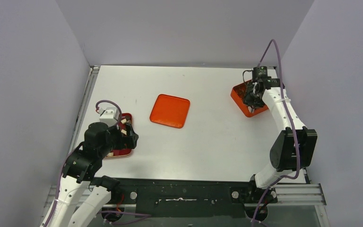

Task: Pack the chocolate
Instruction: Place the fake chocolate in the packing box, then pick up the fake chocolate from the plate.

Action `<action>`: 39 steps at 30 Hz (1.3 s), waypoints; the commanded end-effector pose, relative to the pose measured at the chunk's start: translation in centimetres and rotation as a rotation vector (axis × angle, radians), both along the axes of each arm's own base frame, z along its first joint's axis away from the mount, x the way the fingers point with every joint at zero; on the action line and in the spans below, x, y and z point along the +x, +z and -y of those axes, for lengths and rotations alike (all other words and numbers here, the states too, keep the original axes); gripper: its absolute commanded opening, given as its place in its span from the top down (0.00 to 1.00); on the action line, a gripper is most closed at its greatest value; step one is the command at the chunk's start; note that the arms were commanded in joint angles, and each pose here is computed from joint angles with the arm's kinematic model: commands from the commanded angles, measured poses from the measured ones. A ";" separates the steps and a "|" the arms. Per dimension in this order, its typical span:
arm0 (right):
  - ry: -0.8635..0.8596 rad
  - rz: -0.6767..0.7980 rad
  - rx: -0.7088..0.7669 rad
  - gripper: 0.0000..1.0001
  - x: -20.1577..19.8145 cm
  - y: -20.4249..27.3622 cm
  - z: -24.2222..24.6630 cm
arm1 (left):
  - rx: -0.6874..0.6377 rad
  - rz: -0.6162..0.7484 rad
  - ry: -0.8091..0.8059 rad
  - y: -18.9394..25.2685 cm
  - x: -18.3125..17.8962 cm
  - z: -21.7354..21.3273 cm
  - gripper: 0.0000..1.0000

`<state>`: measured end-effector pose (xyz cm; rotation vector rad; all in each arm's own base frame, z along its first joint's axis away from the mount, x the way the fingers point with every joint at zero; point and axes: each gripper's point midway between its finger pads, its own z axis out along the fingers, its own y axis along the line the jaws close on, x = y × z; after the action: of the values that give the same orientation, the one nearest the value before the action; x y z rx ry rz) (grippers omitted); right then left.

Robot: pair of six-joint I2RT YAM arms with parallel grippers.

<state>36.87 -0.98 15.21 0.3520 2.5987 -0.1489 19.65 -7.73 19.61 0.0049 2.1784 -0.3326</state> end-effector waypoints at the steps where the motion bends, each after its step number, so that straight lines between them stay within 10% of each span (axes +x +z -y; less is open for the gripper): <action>1: 0.007 0.133 -0.033 0.65 0.6 5.3 0.0 | -0.008 0.073 0.008 1.6 0.9 0.0 0.03; 15: 0.216 0.277 0.075 0.65 -1.4 11.0 -7.8 | 0.001 0.089 0.050 3.2 -0.2 -1.2 0.03; 39: 0.978 0.375 0.176 0.64 -10.3 9.4 -40.4 | -0.058 0.397 0.181 17.2 -5.7 -5.9 0.04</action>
<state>26.61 34.36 21.07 -0.7335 2.2977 0.3563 15.21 -2.82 33.90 -0.1100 1.8445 -0.2576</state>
